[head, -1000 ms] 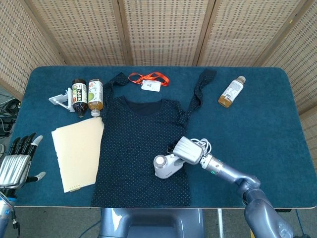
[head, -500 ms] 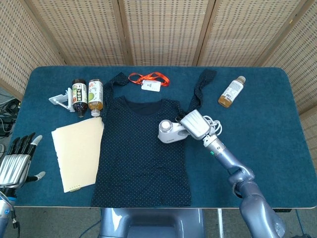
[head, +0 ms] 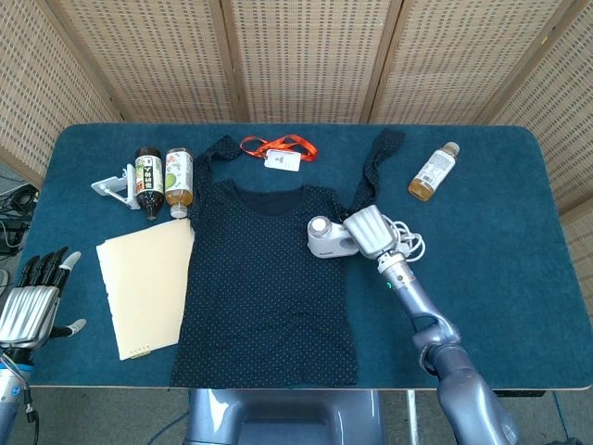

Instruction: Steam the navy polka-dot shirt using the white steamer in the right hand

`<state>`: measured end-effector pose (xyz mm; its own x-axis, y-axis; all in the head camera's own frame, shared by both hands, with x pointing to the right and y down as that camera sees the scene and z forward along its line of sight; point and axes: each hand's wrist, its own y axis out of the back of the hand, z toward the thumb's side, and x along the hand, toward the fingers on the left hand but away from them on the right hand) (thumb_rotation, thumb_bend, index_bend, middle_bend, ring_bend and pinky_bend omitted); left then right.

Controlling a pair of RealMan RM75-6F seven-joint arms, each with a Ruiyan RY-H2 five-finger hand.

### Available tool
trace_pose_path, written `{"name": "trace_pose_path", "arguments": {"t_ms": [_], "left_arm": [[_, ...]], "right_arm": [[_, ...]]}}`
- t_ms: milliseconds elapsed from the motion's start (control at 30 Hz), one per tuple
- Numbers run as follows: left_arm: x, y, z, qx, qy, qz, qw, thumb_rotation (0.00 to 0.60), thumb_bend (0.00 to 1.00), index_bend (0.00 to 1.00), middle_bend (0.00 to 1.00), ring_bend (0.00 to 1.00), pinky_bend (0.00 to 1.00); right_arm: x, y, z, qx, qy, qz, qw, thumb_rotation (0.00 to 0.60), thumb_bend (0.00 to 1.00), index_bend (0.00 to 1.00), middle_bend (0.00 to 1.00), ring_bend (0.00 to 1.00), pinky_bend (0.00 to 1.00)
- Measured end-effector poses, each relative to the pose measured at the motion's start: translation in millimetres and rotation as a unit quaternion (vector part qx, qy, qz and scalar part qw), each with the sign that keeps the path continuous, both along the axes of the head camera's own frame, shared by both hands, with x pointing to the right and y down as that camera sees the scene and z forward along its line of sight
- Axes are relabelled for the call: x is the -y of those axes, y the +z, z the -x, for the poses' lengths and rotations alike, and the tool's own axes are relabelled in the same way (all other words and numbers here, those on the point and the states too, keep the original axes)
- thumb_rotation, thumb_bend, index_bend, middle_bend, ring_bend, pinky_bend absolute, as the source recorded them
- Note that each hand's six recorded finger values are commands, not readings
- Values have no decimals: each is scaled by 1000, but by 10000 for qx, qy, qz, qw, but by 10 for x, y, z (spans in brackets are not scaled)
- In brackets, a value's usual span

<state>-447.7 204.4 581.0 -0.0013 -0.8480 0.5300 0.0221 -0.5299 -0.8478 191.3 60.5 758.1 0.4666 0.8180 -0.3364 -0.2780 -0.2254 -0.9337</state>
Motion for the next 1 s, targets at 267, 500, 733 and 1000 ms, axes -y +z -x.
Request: {"name": "trace_pose_path", "arguments": {"t_ms": [267,500,733,1000], "left_arm": [[-5,-17,-17,-15,24,-32,10000,600,0,0,0,0,0],[-20,-15,-39,-27,57,-20,10000,600,0,0,0,0,0],[-32,-25,-44,-42,70,-32,10000,600,0,0,0,0,0],[-49,-39,-55,-58,87,-50,9999,600,0,0,0,0,0]], "right_arm": [[-247,93,101,142,-258,285,9992,600,1000,774,651,718,1000],[-475,45,233,624,-618,471,9950,600,1000,776,652,718,1000],[-729,-16,325,941,-1103,642,9873,600,1000,778,653,718,1000],[-1024,-125,475,1378,-1529,835,9750,600,1000,780,654,718,1000]]}}
